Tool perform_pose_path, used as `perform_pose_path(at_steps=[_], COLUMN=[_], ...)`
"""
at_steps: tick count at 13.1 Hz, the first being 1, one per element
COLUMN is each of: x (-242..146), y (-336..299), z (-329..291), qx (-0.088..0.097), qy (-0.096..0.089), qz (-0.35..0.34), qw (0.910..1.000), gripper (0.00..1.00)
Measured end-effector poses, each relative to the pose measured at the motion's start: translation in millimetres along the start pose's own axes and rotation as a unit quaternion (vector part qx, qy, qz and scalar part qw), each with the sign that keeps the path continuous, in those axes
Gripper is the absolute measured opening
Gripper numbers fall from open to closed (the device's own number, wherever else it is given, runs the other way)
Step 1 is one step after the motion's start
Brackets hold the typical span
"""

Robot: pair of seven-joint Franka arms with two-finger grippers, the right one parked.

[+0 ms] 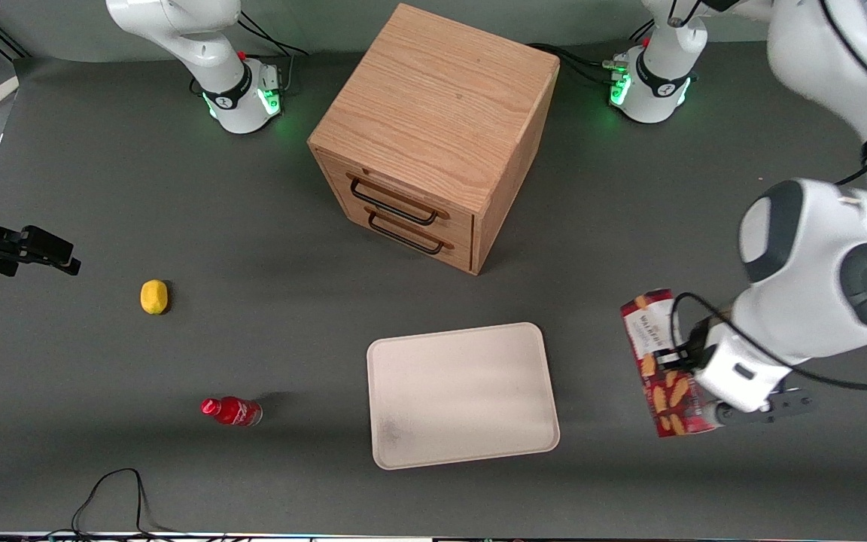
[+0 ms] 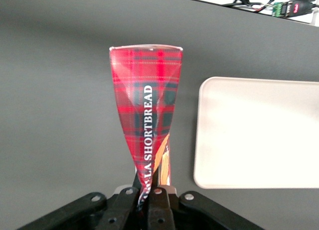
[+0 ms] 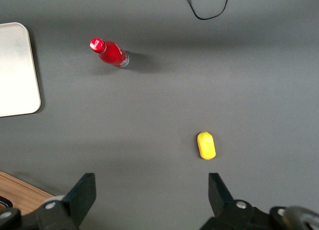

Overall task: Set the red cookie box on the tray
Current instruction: 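Lower the held box onto the white tray's rim area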

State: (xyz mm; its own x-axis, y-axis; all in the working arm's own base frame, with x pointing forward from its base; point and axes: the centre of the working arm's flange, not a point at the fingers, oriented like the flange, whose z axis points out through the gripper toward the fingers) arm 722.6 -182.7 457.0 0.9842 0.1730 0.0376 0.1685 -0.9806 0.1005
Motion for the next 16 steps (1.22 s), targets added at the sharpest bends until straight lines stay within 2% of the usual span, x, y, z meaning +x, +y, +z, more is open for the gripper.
perform_pose_path(at_steps=[3,4,7,12,14,16], x=[1.8,1.9,-1.5,-29.1,-31.7,-31.1], y=[43.2,53.1,73.2,119.1,122.4,120.8], z=[38.7,53.7,101.0,160.3,181.1,197.8], qx=[-0.020,-0.023,-0.023,-0.017,-0.015,-0.012], qy=[0.022,0.023,0.011,-0.006,-0.006,0.002], qz=[-0.017,-0.021,-0.025,-0.026,-0.023,-0.020], qw=[0.9994,0.9992,0.9994,0.9995,0.9996,0.9997], gripper=[0.04,0.04,0.04,0.04,0.04,0.04])
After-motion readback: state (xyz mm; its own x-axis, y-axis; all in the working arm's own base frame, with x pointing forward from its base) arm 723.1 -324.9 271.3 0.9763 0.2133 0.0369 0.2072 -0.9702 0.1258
